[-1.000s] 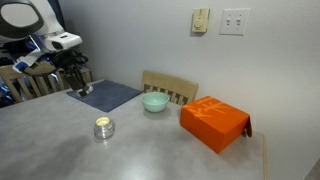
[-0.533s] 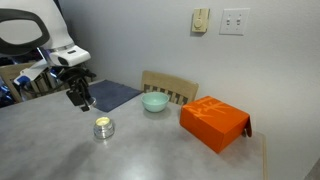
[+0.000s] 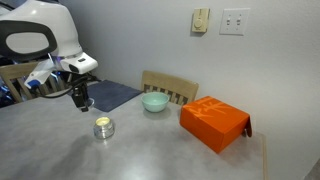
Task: Remove the silver lid from the silver tin then place the lid back on the tin
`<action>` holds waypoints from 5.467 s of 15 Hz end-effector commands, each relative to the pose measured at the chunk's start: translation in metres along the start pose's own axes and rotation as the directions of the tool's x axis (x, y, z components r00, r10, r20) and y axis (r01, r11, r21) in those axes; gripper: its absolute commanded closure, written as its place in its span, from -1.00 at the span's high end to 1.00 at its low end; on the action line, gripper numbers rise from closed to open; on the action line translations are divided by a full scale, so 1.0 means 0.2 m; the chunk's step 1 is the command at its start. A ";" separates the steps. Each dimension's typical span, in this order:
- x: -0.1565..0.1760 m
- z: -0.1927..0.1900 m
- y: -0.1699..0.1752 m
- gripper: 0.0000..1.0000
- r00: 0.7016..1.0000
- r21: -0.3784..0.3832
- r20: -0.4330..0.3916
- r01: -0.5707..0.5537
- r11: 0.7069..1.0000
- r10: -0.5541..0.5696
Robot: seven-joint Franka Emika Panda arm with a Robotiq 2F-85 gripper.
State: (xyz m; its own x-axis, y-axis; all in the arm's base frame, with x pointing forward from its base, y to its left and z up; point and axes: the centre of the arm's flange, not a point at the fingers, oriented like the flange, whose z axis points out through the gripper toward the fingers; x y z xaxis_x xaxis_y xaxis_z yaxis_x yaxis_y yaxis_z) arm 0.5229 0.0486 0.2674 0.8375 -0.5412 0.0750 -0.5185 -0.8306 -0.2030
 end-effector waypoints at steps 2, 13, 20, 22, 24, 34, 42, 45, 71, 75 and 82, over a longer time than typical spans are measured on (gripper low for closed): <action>0.05 -0.01 0.09 -0.12 0.999 0.010 0.014 -0.043 0.999 0.043; 0.26 0.18 0.23 -0.12 0.987 -0.064 0.098 -0.122 0.990 0.128; 0.35 0.26 0.12 -0.12 0.986 -0.113 0.131 -0.084 0.990 0.099; 0.37 0.25 0.11 -0.12 0.987 -0.119 0.127 -0.083 0.989 0.098; 0.39 0.24 0.10 -0.12 0.987 -0.122 0.127 -0.084 0.989 0.099; 0.36 0.37 0.15 -0.12 0.976 -0.163 0.174 -0.106 0.981 0.135; 0.36 0.34 0.15 -0.12 0.977 -0.166 0.163 -0.113 0.980 0.140; 0.36 0.33 0.15 -0.12 0.977 -0.162 0.158 -0.116 0.980 0.142; 0.40 0.46 0.16 1.00 0.960 -0.201 0.222 -0.126 0.971 0.171; 0.36 0.47 0.13 1.00 0.962 -0.212 0.217 -0.122 0.970 0.168; 0.16 0.29 -0.05 1.00 0.987 -0.220 0.083 -0.114 0.969 0.135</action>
State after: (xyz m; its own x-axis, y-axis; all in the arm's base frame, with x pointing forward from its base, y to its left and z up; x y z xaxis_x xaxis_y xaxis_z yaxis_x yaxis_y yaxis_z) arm 0.5864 0.0321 0.1929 0.7744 -0.6237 -0.1065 -0.6271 -0.7789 0.0021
